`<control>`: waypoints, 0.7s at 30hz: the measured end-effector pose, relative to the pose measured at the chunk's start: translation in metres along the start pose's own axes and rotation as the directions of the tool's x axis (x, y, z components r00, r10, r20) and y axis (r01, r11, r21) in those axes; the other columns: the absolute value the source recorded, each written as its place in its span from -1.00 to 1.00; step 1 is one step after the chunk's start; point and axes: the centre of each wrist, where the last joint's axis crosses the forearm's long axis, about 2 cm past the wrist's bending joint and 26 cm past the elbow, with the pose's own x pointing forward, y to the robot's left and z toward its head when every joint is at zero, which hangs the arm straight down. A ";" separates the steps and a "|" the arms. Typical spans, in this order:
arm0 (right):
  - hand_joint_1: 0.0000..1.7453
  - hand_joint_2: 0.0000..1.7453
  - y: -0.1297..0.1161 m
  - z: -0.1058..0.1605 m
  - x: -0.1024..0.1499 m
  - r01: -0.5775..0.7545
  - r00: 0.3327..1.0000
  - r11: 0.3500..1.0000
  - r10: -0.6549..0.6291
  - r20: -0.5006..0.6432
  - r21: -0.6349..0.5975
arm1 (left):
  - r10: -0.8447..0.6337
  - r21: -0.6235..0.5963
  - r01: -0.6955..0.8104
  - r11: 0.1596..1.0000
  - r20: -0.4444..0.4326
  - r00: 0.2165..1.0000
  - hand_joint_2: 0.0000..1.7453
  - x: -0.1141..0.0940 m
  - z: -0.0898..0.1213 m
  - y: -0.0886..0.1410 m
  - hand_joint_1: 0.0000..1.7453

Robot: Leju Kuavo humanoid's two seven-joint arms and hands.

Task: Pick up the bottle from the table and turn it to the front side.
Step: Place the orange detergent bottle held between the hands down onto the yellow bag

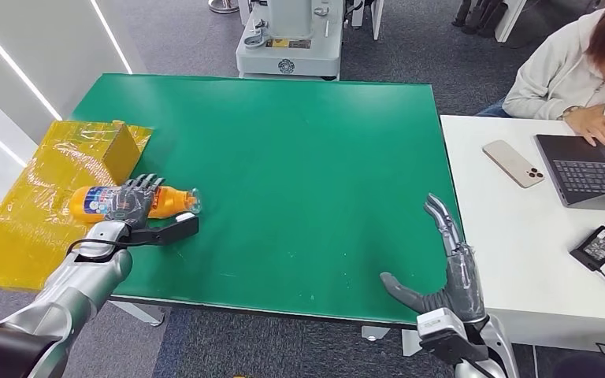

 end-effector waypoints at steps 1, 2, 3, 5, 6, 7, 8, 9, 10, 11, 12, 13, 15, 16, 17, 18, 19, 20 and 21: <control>-1.00 1.00 0.000 0.001 0.000 0.000 1.000 1.000 0.000 -0.002 0.000 | 0.005 0.000 -0.005 1.000 -0.005 1.000 1.00 0.000 0.000 -0.001 -1.00; -1.00 1.00 0.000 0.001 0.000 -0.001 1.000 1.000 0.001 -0.005 -0.001 | 0.010 0.000 -0.010 1.000 -0.009 1.000 1.00 -0.001 0.001 -0.001 -1.00; -1.00 1.00 0.000 0.002 0.000 -0.001 1.000 1.000 0.001 -0.008 -0.001 | 0.017 0.000 -0.017 1.000 -0.012 1.000 1.00 -0.001 0.001 -0.002 -1.00; -1.00 1.00 0.000 0.004 -0.001 -0.002 1.000 1.000 0.002 -0.015 -0.003 | 0.028 0.000 -0.028 1.000 -0.017 0.999 1.00 -0.001 0.001 -0.003 -1.00; -1.00 1.00 0.000 0.004 -0.001 -0.003 1.000 1.000 0.003 -0.019 -0.003 | 0.034 -0.001 -0.034 0.999 -0.019 0.999 1.00 -0.001 0.001 -0.003 -1.00; -1.00 1.00 0.000 0.005 -0.001 -0.004 1.000 1.000 0.004 -0.023 -0.003 | 0.039 -0.001 -0.039 0.999 -0.021 0.999 1.00 -0.001 0.002 -0.003 -1.00; -1.00 1.00 0.000 0.006 -0.001 -0.005 1.000 1.000 0.005 -0.028 -0.004 | 0.044 -0.002 -0.044 0.999 -0.022 0.999 1.00 0.000 0.002 -0.004 -1.00; -1.00 1.00 0.000 0.006 0.000 -0.006 0.999 1.000 0.006 -0.032 -0.005 | 0.048 -0.003 -0.049 0.999 -0.024 0.999 1.00 0.000 0.002 -0.004 -1.00; -1.00 1.00 -0.001 0.007 0.000 -0.007 0.999 1.000 0.007 -0.035 -0.006 | 0.051 -0.003 -0.052 0.999 -0.025 0.998 1.00 0.000 0.002 -0.005 -1.00; -1.00 1.00 -0.001 0.007 0.000 -0.008 0.999 1.000 0.008 -0.037 -0.006 | 0.053 -0.003 -0.054 0.999 -0.025 0.998 1.00 0.000 0.002 -0.005 -1.00; -1.00 1.00 -0.001 0.007 0.000 -0.010 0.999 1.000 0.010 -0.039 -0.006 | 0.055 -0.003 -0.055 0.998 -0.026 0.998 1.00 0.000 0.002 -0.005 -1.00; -1.00 1.00 -0.001 0.008 0.000 -0.011 0.999 1.000 0.011 -0.041 -0.005 | 0.057 -0.002 -0.057 0.998 -0.026 0.998 1.00 0.000 0.003 -0.006 -1.00; -1.00 1.00 -0.002 0.008 -0.001 -0.013 0.999 1.000 0.013 -0.045 -0.002 | 0.061 0.007 -0.060 0.998 -0.027 0.998 1.00 0.001 0.003 -0.007 -1.00; -1.00 1.00 -0.003 0.008 -0.001 -0.013 0.999 1.000 0.013 -0.047 0.001 | 0.063 0.019 -0.063 0.998 -0.027 0.998 1.00 0.001 0.004 -0.008 -1.00; -1.00 1.00 -0.003 0.009 -0.001 -0.014 0.999 1.000 0.014 -0.048 0.003 | 0.066 0.040 -0.065 0.997 -0.026 0.997 1.00 0.002 0.005 -0.010 -1.00; -1.00 1.00 -0.003 0.009 -0.001 -0.014 0.999 1.000 0.014 -0.049 0.006 | 0.069 0.069 -0.067 0.995 -0.024 0.997 1.00 0.004 0.006 -0.011 -1.00; -1.00 1.00 -0.003 0.009 -0.001 -0.014 0.999 1.000 0.014 -0.050 0.008 | 0.072 0.110 -0.070 0.991 -0.018 0.997 1.00 0.007 0.006 -0.011 -1.00; -1.00 1.00 -0.003 0.009 -0.001 -0.015 0.999 1.000 0.015 -0.051 0.009 | 0.073 0.161 -0.071 0.984 -0.009 0.997 1.00 0.010 0.007 -0.011 -1.00; -1.00 1.00 -0.003 0.009 -0.001 -0.015 0.999 1.000 0.015 -0.051 0.009 | 0.067 0.216 -0.065 0.974 -0.001 0.998 1.00 0.015 0.008 -0.011 -1.00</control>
